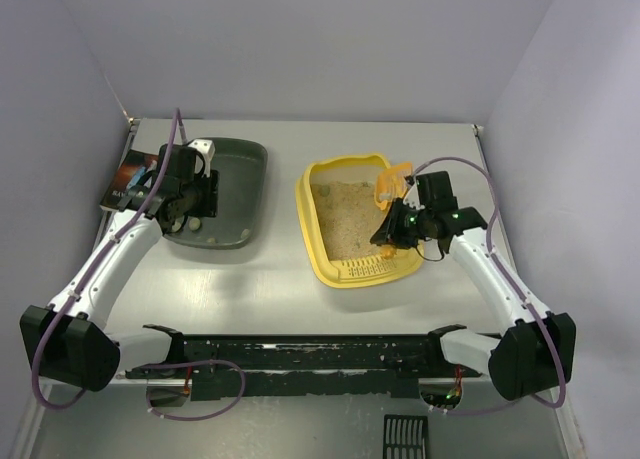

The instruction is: Clean the litter box

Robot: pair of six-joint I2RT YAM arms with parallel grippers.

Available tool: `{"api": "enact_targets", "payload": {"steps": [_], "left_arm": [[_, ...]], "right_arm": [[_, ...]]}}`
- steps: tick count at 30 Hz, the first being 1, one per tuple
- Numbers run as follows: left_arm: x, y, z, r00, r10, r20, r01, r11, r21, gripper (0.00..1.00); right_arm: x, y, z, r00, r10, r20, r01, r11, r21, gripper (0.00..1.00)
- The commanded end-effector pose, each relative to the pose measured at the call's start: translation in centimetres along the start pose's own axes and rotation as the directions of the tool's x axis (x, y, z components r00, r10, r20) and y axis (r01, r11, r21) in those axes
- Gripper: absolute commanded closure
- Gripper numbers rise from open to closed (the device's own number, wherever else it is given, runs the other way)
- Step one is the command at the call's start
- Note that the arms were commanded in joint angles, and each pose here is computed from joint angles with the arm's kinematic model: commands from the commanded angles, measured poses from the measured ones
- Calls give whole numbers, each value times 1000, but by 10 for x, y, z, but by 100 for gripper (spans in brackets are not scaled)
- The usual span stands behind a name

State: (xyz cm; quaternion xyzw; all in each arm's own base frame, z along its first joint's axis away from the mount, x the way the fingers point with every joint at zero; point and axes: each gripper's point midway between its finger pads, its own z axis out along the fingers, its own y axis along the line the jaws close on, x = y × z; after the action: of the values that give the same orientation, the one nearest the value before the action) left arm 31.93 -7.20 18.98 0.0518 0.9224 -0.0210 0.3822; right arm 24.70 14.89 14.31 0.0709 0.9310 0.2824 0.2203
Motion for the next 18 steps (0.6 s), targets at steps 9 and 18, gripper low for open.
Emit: {"api": "enact_targets", "payload": {"steps": [9, 18], "left_arm": [[-2, 7, 4, 999, -36, 25, 37, 999, -11, 42], [2, 8, 5, 999, -47, 17, 47, 999, 1, 42]], "right_arm": [[41, 78, -27, 965, -84, -249, -45, 879, -475, 100], [38, 119, -52, 963, -97, -251, -122, 673, -729, 100]]}}
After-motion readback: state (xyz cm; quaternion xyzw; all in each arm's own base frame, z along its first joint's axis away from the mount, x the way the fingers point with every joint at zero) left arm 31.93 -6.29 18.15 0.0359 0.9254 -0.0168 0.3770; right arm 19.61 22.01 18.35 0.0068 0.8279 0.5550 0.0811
